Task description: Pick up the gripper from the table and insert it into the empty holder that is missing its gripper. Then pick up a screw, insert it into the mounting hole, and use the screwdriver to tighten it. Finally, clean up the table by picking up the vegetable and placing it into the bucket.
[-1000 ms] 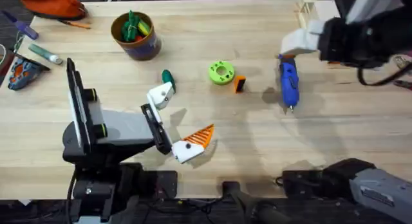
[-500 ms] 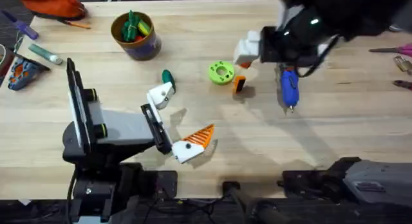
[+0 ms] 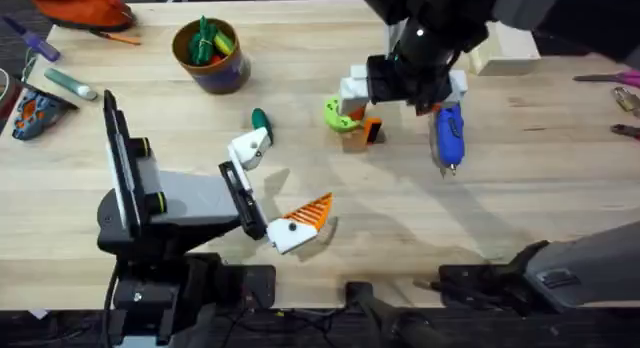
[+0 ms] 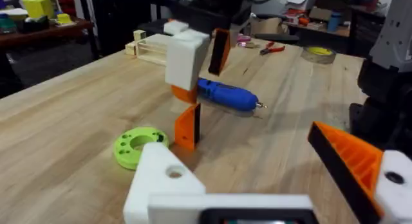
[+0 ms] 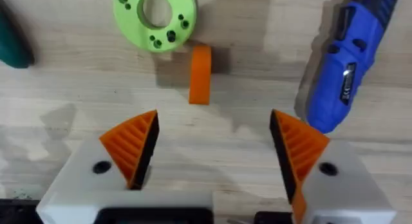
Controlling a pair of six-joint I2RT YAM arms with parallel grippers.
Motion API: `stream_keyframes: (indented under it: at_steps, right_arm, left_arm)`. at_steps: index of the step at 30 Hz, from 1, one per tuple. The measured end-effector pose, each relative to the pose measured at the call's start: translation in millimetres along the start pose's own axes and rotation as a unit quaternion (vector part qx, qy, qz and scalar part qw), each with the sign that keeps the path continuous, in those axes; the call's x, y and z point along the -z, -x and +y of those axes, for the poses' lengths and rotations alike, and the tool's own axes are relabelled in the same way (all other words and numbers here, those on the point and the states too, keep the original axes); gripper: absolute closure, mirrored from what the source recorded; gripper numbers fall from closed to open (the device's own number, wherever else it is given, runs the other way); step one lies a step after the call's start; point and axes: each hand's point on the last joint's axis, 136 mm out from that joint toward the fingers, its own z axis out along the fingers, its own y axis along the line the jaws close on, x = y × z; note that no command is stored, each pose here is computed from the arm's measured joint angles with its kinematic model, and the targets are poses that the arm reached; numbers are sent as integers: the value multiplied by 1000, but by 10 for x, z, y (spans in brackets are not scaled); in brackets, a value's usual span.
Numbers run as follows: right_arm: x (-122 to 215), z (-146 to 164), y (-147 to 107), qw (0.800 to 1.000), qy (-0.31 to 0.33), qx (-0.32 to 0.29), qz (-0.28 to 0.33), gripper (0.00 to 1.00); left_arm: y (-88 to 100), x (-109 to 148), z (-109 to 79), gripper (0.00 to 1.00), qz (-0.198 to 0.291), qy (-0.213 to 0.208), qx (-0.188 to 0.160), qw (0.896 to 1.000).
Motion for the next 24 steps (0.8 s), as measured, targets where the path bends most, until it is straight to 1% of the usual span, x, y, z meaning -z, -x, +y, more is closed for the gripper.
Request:
stream_keyframes:
  at_steps: [5, 8, 11, 13, 14, 17, 24]
  right_arm:
    - [-127, 111, -14, 1000, 19, 1, 23, 8]
    - [-161, 173, 36, 999, 41, -6, 24, 7]
    - [-195, 161, 43, 998, 51, -15, 30, 8]
    - [-250, 127, 10, 998, 50, -19, 39, 7]
    - [-342, 85, -46, 997, 47, -23, 50, 8]
    - [-391, 60, -104, 997, 43, -19, 59, 8]
    - [-401, 8, -80, 998, 27, -10, 50, 10]
  left_arm:
    - [0, 0, 0, 15, 0, 0, 0, 1000]
    - [0, 0, 0, 16, 0, 0, 0, 1000]
    - [0, 0, 0, 16, 0, 0, 0, 1000]
    - [0, 0, 0, 15, 0, 0, 0, 1000]
    - [0, 0, 0, 15, 0, 0, 0, 1000]
    - [0, 0, 0, 15, 0, 0, 0, 1000]
    - [0, 0, 0, 14, 0, 0, 0, 1000]
